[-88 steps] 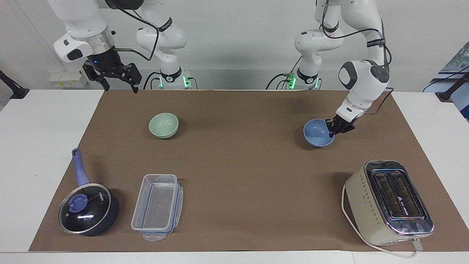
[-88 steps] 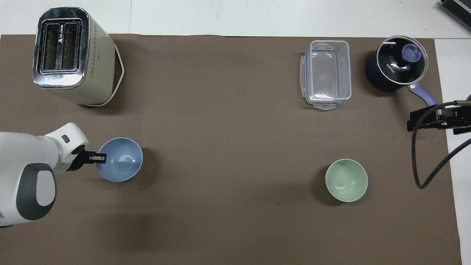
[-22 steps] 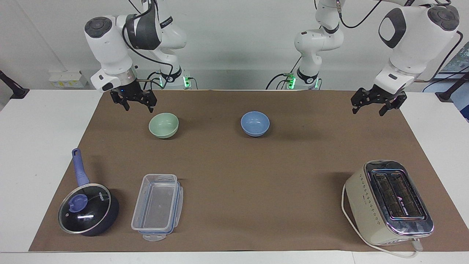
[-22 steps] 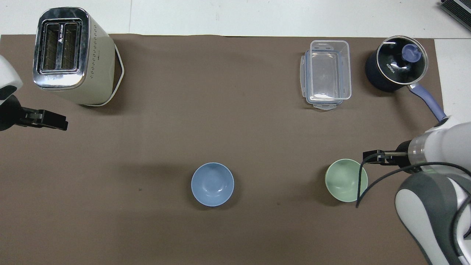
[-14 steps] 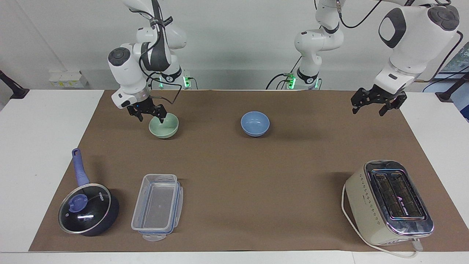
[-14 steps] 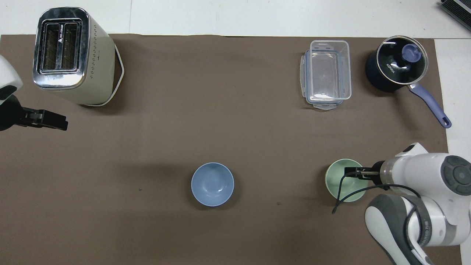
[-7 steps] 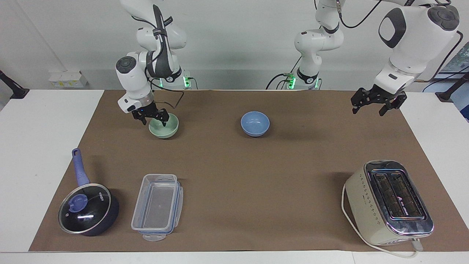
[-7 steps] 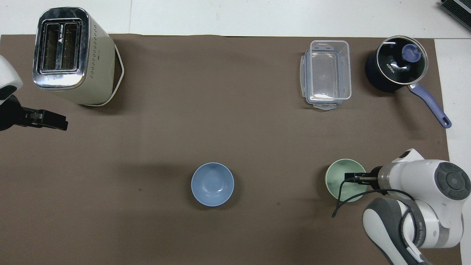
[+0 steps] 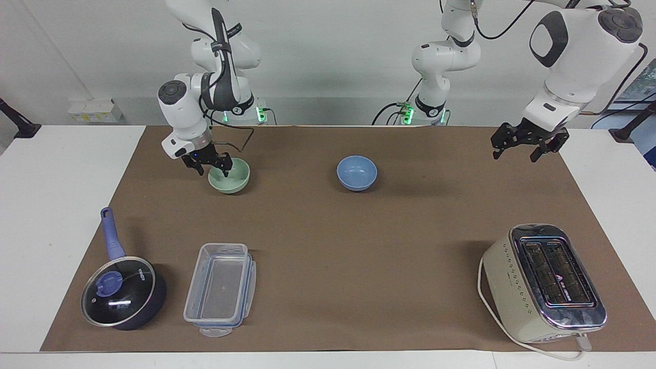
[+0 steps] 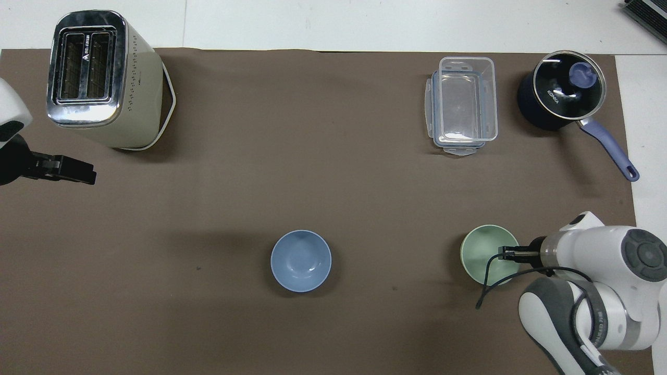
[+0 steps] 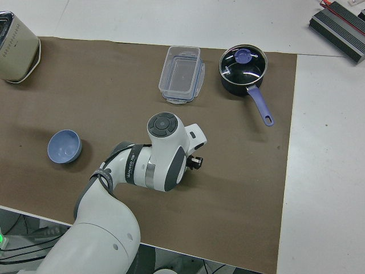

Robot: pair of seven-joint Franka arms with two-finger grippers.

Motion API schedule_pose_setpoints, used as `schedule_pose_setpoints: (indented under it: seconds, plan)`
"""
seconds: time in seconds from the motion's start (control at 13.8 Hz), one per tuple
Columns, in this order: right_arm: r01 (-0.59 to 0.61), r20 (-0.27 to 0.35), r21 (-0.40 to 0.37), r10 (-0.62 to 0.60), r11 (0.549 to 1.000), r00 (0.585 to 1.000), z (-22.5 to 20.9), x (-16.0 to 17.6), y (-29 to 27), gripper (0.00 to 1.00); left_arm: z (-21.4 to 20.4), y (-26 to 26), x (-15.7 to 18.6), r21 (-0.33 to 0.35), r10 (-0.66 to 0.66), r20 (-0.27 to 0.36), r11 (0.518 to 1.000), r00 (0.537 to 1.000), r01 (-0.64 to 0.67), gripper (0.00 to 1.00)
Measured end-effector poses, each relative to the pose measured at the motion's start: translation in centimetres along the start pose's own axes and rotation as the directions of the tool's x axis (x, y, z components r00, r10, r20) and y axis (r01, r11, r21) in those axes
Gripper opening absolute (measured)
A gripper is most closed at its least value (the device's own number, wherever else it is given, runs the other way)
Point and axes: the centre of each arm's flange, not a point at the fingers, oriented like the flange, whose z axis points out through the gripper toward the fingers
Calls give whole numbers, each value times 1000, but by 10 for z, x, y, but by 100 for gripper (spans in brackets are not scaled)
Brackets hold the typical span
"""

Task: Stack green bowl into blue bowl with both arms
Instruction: 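Grip the green bowl rim with the right gripper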

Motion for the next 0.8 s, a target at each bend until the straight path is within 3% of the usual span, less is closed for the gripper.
schedule_pose_setpoints:
  seconds: [0.14, 0.22, 0.29, 0.43, 0.8]
  plan:
    - [0, 5, 0, 0, 1000, 1000, 1, -1, 0, 37, 0, 0, 0, 0, 0, 0, 1000, 1000, 0, 100]
    - [0, 6, 0, 0, 1000, 1000, 1, -1, 0, 37, 0, 0, 0, 0, 0, 0, 1000, 1000, 0, 100]
    - [0, 11, 0, 0, 1000, 1000, 2, -2, 0, 30, 0, 0, 0, 0, 0, 0, 1000, 1000, 0, 100]
    - [-3, 20, 4, 3, 1000, 1000, 1, -2, -1, 5, 0, 0, 0, 0, 0, 0, 1000, 1000, 0, 100]
    - [-1, 57, 14, 0, 1000, 998, -21, 2, -8, 4, 0, 0, 0, 0, 0, 0, 1000, 1000, 0, 100]
